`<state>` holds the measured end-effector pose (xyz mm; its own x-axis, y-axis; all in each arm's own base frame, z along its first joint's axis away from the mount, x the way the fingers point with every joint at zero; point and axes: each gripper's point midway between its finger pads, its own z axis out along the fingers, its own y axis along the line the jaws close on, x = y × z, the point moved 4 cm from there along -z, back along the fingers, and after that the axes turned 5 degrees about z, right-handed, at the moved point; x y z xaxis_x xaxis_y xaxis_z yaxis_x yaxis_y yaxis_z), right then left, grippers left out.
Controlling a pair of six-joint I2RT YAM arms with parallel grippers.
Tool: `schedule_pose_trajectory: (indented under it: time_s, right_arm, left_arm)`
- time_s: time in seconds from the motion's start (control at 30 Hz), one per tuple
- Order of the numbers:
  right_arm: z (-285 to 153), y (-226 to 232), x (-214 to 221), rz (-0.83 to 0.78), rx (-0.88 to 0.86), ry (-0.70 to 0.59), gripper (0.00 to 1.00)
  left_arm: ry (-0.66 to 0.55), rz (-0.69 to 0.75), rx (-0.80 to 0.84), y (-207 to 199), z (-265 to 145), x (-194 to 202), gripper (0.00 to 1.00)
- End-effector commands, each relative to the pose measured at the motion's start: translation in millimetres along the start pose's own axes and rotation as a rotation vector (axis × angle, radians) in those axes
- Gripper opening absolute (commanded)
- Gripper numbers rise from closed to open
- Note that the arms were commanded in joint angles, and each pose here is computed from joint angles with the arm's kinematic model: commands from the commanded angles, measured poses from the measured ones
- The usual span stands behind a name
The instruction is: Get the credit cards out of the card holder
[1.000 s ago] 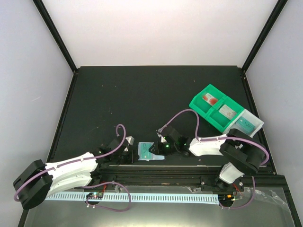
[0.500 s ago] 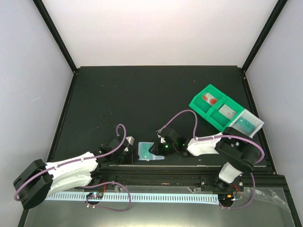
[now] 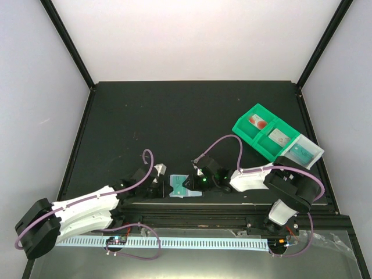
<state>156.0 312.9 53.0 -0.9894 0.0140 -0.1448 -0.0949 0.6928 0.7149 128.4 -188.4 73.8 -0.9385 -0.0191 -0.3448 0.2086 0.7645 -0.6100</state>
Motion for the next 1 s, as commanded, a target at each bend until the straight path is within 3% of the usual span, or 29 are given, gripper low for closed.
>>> schedule_pose_trajectory:
  time_s: [0.0,0.47,0.8,0.97]
  right_arm:
    - [1.6,0.8,-2.5,-0.001,0.001,-0.026,0.23]
    - [6.9,-2.3,0.2,0.014,-0.012,-0.011,0.22]
    - [5.9,-0.4,2.3,0.024,-0.054,-0.013,0.08]
    - [6.9,1.2,3.7,0.029,-0.08,-0.005,0.06]
  left_arm:
    - [-0.003,0.011,0.0,-4.9,3.7,-7.7,0.02]
    - [0.044,0.006,-0.073,15.9,14.7,5.4,0.02]
    - [0.041,0.005,-0.075,16.2,13.6,5.3,0.02]
    - [0.039,0.003,-0.076,17.2,13.1,6.2,0.02]
